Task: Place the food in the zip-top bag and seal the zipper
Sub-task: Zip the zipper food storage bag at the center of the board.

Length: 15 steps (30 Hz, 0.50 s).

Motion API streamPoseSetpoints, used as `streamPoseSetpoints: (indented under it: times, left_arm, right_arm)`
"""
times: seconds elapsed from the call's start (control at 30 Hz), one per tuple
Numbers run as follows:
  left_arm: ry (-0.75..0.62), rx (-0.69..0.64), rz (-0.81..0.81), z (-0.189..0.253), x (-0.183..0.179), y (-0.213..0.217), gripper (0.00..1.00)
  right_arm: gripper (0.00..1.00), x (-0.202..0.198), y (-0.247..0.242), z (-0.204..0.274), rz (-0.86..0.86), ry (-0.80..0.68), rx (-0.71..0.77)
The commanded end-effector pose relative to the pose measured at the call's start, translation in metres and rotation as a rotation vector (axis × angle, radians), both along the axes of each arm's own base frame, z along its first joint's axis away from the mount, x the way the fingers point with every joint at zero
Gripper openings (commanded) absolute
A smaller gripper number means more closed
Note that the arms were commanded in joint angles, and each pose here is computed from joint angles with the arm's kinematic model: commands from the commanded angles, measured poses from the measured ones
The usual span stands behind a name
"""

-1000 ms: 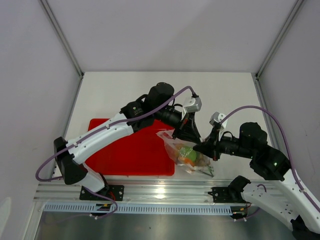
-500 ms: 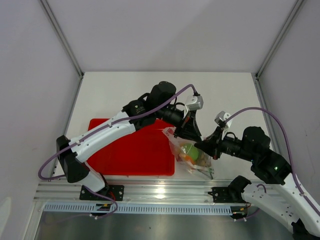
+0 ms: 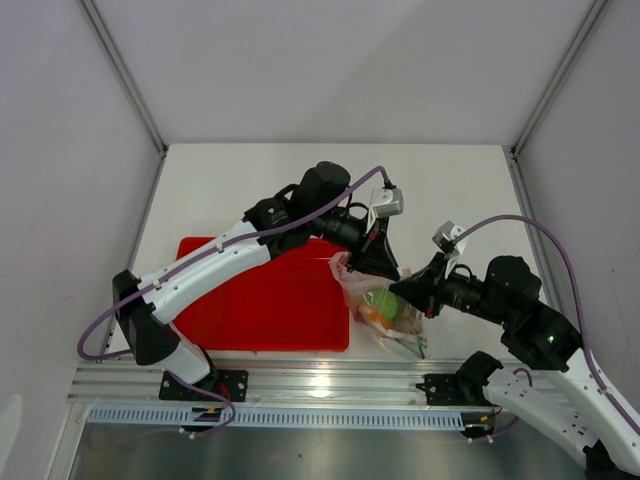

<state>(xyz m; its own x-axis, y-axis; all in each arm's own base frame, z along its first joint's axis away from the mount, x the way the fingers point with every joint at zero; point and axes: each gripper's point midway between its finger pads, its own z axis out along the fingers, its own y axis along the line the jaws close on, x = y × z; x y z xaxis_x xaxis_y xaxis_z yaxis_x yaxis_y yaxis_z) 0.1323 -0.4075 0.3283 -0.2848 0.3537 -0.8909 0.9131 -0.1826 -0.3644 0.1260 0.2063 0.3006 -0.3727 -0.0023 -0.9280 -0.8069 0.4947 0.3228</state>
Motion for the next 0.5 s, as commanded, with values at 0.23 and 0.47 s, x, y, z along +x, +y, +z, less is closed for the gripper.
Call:
streamPoseSetpoints:
  times: [0.23, 0.47]
  left_arm:
    - [0.008, 0.001, -0.01, 0.007, -0.002, 0.01, 0.0]
    - [0.011, 0.014, -0.008, 0.005, -0.003, 0.012, 0.01]
  right_arm:
    - [0.0, 0.003, -0.002, 0.046, 0.016, -0.171, 0.03]
    - [0.0, 0.017, -0.002, 0.044, -0.071, -0.141, 0.083]
